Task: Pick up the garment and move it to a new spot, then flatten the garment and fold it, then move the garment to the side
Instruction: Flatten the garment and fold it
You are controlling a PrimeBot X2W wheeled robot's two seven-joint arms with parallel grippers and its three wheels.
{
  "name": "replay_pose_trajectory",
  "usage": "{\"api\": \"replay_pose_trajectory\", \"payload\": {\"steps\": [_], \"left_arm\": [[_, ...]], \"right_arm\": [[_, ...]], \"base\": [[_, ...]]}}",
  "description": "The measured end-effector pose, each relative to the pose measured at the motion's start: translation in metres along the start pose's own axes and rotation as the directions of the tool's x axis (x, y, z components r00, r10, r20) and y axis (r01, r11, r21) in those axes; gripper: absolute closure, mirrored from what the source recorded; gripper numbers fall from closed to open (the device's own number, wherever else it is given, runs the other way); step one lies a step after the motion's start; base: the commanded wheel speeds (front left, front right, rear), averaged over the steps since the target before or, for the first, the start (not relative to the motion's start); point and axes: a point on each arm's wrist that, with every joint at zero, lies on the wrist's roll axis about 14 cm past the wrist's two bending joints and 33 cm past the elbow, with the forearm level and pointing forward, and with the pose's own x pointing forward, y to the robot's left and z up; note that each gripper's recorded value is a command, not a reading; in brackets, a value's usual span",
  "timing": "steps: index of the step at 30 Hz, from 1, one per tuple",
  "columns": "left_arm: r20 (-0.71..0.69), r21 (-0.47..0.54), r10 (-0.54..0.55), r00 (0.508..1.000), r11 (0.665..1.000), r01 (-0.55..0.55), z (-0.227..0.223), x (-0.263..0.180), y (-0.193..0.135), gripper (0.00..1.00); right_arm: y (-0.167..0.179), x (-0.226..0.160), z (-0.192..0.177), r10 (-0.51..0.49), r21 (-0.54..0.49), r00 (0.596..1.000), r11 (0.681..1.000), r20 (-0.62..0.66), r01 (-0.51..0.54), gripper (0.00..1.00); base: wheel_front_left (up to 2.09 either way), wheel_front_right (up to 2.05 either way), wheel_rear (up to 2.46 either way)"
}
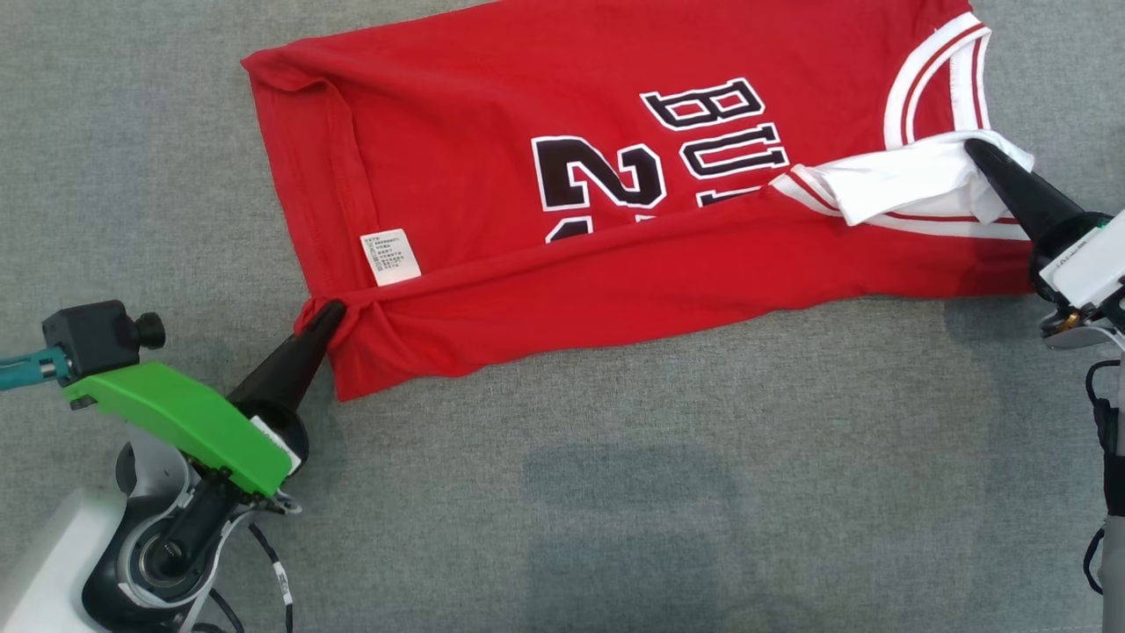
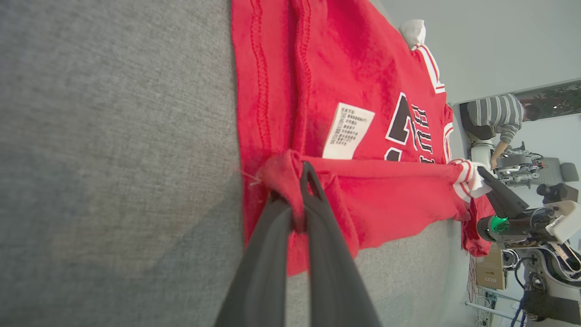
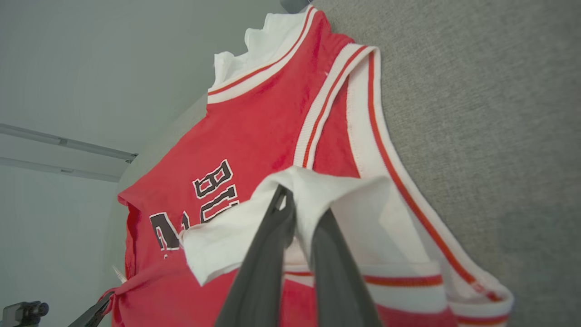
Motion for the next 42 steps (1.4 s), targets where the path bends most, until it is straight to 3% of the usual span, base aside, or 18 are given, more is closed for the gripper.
{"api": "replay_pose_trajectory", "payload": {"steps": [1, 2, 3, 4, 10, 16, 21, 27, 35, 40, 41, 42], "left_arm": [[-0.001, 0.003, 0.005, 1.0, 1.0, -0.005, -0.001, 0.001, 0.001, 0.96], [0.001, 0.009, 0.01, 1.0, 1.0, -0.01, 0.0, 0.002, 0.003, 0.73], [0.006, 0.015, 0.017, 1.0, 1.0, -0.017, 0.0, 0.003, 0.004, 0.46], [0.009, 0.024, 0.026, 1.0, 0.999, -0.026, 0.001, 0.004, 0.006, 0.0], [0.017, 0.056, 0.06, 0.998, 0.997, -0.061, -0.002, 0.006, 0.01, 0.0], [0.122, 0.235, 0.094, 0.988, 0.964, -0.121, 0.018, -0.006, 0.011, 0.0], [0.138, 0.242, 0.066, 0.988, 0.965, -0.098, 0.005, -0.017, -0.005, 0.0], [0.053, 0.213, 0.097, 0.994, 0.971, -0.106, -0.026, -0.013, 0.0, 0.0], [-0.021, 0.18, 0.169, 0.985, 0.97, -0.163, -0.036, -0.008, 0.023, 0.0], [-0.049, 0.203, 0.195, 0.98, 0.962, -0.181, -0.038, -0.005, 0.033, 0.0], [-0.06, 0.199, 0.191, 0.98, 0.964, -0.176, -0.038, -0.005, 0.033, 0.28], [-0.068, 0.19, 0.187, 0.98, 0.967, -0.171, -0.039, -0.004, 0.032, 1.0]], "right_arm": [[0.0, 0.0, -0.001, -0.003, -0.008, 1.0, 1.0, -0.001, 0.003, 0.0], [-0.001, 0.0, 0.0, -0.012, -0.015, 1.0, 1.0, 0.007, 0.012, 0.0], [-0.002, 0.0, 0.004, -0.021, -0.04, 1.0, 0.999, 0.023, 0.022, 0.0], [-0.003, -0.001, 0.008, -0.031, -0.071, 0.999, 0.997, 0.044, 0.034, 0.0], [0.004, -0.003, 0.038, -0.027, -0.17, 0.98, 0.983, 0.198, 0.062, 0.0], [0.007, -0.017, 0.061, -0.016, -0.33, 0.953, 0.936, 0.303, 0.121, 0.0], [-0.011, -0.03, 0.037, -0.075, -0.497, 0.977, 0.851, 0.198, 0.166, 0.0], [-0.037, -0.028, 0.002, -0.163, -0.571, 0.986, 0.806, 0.046, 0.16, 0.0], [-0.049, -0.017, -0.039, -0.217, -0.553, 0.964, 0.827, -0.152, 0.099, 0.0], [-0.052, -0.015, -0.045, -0.244, -0.541, 0.942, 0.836, -0.229, 0.085, 0.0], [-0.052, -0.016, -0.047, -0.245, -0.529, 0.938, 0.845, -0.247, 0.081, 0.04], [-0.052, -0.016, -0.049, -0.245, -0.513, 0.933, 0.855, -0.264, 0.079, 0.58]], "base": [[0.0, 0.0, 0.0], [0.0, 0.0, 0.0], [0.0, 0.0, 0.0], [0.0, 0.0, 0.0], [0.0, 0.0, 0.0], [0.0, 0.0, 0.0], [0.0, 0.0, 0.0], [0.0, 0.0, 0.0], [0.0, 0.0, 0.0], [0.0, 0.0, 0.0], [0.0, 0.0, 0.0], [0.0, 0.0, 0.0]]}}
